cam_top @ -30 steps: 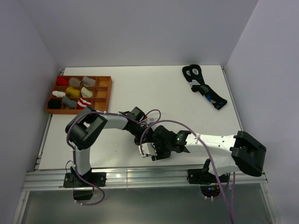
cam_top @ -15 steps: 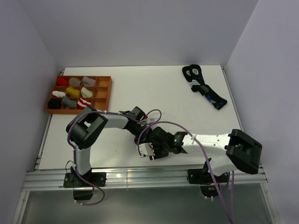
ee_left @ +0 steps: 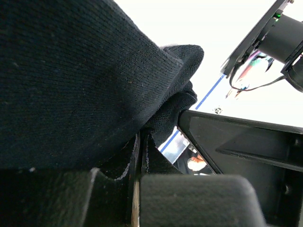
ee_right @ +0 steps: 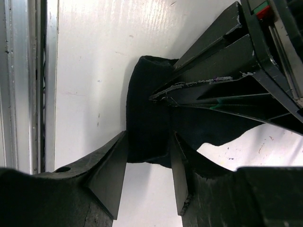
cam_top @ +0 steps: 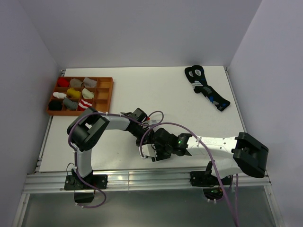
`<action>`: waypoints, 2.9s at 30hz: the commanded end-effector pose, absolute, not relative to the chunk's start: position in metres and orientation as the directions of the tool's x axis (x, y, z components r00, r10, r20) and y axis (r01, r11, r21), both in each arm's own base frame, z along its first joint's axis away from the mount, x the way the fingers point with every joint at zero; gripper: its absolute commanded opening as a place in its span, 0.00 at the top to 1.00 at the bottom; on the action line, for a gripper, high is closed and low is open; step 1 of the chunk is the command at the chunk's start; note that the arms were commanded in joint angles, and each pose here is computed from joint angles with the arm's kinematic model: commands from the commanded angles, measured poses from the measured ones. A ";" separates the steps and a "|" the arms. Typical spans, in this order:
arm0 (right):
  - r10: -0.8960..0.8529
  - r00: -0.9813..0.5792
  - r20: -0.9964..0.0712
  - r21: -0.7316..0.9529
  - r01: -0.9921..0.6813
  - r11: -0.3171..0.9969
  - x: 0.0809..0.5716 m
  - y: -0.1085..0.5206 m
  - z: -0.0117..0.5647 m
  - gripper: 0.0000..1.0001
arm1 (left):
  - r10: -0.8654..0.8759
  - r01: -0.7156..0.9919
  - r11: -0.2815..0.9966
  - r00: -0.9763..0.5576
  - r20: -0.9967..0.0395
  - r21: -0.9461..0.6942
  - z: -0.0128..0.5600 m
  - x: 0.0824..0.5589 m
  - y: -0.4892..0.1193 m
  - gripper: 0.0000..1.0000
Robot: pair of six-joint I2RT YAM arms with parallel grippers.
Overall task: Roll the socks
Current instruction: Roll the sock at the center of the board.
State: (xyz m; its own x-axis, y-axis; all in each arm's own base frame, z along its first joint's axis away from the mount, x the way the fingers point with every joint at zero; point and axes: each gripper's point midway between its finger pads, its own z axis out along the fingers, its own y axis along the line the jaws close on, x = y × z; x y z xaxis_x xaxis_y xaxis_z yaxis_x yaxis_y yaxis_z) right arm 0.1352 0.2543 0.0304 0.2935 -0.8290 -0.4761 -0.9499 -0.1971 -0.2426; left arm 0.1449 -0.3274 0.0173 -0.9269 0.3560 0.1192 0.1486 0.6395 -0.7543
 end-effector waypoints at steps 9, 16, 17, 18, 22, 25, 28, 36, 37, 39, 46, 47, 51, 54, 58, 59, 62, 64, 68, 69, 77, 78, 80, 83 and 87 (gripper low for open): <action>-0.835 0.303 -0.459 -0.221 -0.949 -0.223 0.130 0.257 0.026 0.51 | 0.348 0.185 0.732 -0.929 0.127 -0.655 -0.017 0.145 -0.305 1.00; -0.837 0.302 -0.457 -0.209 -0.951 -0.229 0.131 0.261 0.021 0.53 | 0.341 0.181 0.728 -0.932 0.121 -0.661 -0.017 0.144 -0.303 1.00; -0.834 0.304 -0.460 -0.209 -0.950 -0.231 0.131 0.262 0.021 0.55 | 0.335 0.176 0.729 -0.934 0.121 -0.662 -0.017 0.144 -0.303 1.00; -0.832 0.304 -0.464 -0.207 -0.950 -0.232 0.131 0.263 0.020 0.58 | 0.330 0.170 0.729 -0.936 0.122 -0.663 -0.017 0.145 -0.302 1.00; -0.835 0.287 -0.469 -0.173 -0.957 -0.232 0.128 0.263 0.016 0.70 | 0.299 0.147 0.720 -0.947 0.113 -0.679 -0.017 0.144 -0.304 0.97; -0.839 0.262 -0.476 -0.141 -0.965 -0.221 0.127 0.258 0.017 0.76 | 0.241 0.102 0.723 -0.964 0.111 -0.683 -0.015 0.145 -0.305 0.92; -0.833 0.214 -0.510 -0.078 -0.976 -0.203 0.126 0.254 0.025 0.78 | 0.156 0.059 0.708 -0.985 0.074 -0.704 -0.007 0.154 -0.311 0.85; -0.827 0.072 -0.558 0.145 -0.973 -0.182 0.126 0.246 0.042 0.78 | -0.121 -0.046 0.645 -0.992 -0.042 -0.763 0.021 0.183 -0.317 0.75; -0.835 0.055 -0.548 0.179 -0.967 -0.180 0.122 0.243 0.042 0.78 | -0.149 -0.043 0.641 -0.986 -0.069 -0.767 0.022 0.187 -0.316 0.74; -0.854 0.025 -0.520 0.238 -0.956 -0.173 0.121 0.237 0.039 0.78 | -0.177 -0.041 0.640 -0.980 -0.095 -0.768 0.026 0.190 -0.315 0.73; -0.878 -0.086 -0.471 0.453 -0.877 -0.157 0.116 0.235 0.039 0.78 | -0.236 0.017 0.661 -0.944 -0.229 -0.750 0.030 0.193 -0.306 0.72; -0.883 -0.123 -0.453 0.484 -0.866 -0.128 0.122 0.233 0.037 0.78 | -0.254 0.042 0.655 -0.928 -0.272 -0.754 0.038 0.197 -0.306 0.72; -0.894 -0.202 -0.400 0.585 -0.807 -0.079 0.130 0.233 0.038 0.78 | -0.289 0.079 0.671 -0.888 -0.358 -0.737 0.043 0.194 -0.296 0.71; -0.901 -0.245 -0.357 0.652 -0.756 -0.053 0.137 0.237 0.038 0.78 | -0.303 0.122 0.680 -0.852 -0.428 -0.723 0.048 0.189 -0.291 0.71; -0.905 -0.301 -0.301 0.709 -0.705 -0.001 0.145 0.242 0.040 0.77 | -0.260 0.229 0.694 -0.804 -0.535 -0.682 0.054 0.170 -0.296 0.70; -0.904 -0.310 -0.295 0.714 -0.700 0.007 0.151 0.247 0.038 0.77 | -0.243 0.264 0.704 -0.784 -0.572 -0.660 0.055 0.170 -0.296 0.69; -0.912 -0.331 -0.243 0.743 -0.668 0.045 0.155 0.250 0.036 0.77 | -0.215 0.343 0.713 -0.724 -0.656 -0.612 0.062 0.164 -0.300 0.68; -0.917 -0.341 -0.207 0.759 -0.647 0.069 0.155 0.248 0.036 0.77 | -0.185 0.416 0.703 -0.677 -0.713 -0.577 0.069 0.160 -0.305 0.67; -0.924 -0.351 -0.155 0.777 -0.621 0.105 0.157 0.247 0.030 0.77 | -0.146 0.505 0.694 -0.598 -0.788 -0.512 0.080 0.160 -0.311 0.63; -0.925 -0.351 -0.144 0.780 -0.616 0.112 0.156 0.247 0.030 0.77 | -0.141 0.520 0.693 -0.582 -0.801 -0.499 0.083 0.161 -0.312 0.62; -0.933 -0.347 -0.093 0.808 -0.574 0.133 0.153 0.243 0.027 0.76 | 0.023 0.678 0.653 -0.463 -0.886 -0.337 0.089 0.161 -0.329 0.54; -0.935 -0.345 -0.084 0.813 -0.565 0.136 0.152 0.242 0.028 0.76 | 0.032 0.701 0.626 -0.461 -0.887 -0.342 0.093 0.158 -0.337 0.54; -0.935 -0.346 -0.082 0.814 -0.565 0.137 0.154 0.243 0.028 0.76 | 0.066 0.726 0.606 -0.454 -0.889 -0.326 0.089 0.155 -0.343 0.53; -0.933 -0.350 -0.082 0.810 -0.568 0.142 0.155 0.244 0.029 0.76 | 0.088 0.752 0.577 -0.446 -0.891 -0.319 0.088 0.153 -0.352 0.53; -0.931 -0.356 -0.080 0.811 -0.567 0.148 0.156 0.246 0.029 0.76 | 0.111 0.764 0.559 -0.454 -0.884 -0.322 0.082 0.150 -0.359 0.53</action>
State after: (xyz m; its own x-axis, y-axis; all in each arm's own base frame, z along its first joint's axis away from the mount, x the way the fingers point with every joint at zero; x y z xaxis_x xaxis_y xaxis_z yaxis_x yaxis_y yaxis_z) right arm 0.1559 0.2491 0.0216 -0.3576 -0.9268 -0.1150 -0.5850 0.1263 0.8011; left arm 0.1535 -0.3402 0.0661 -0.4992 0.1145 -0.8589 0.7072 0.6267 -0.3274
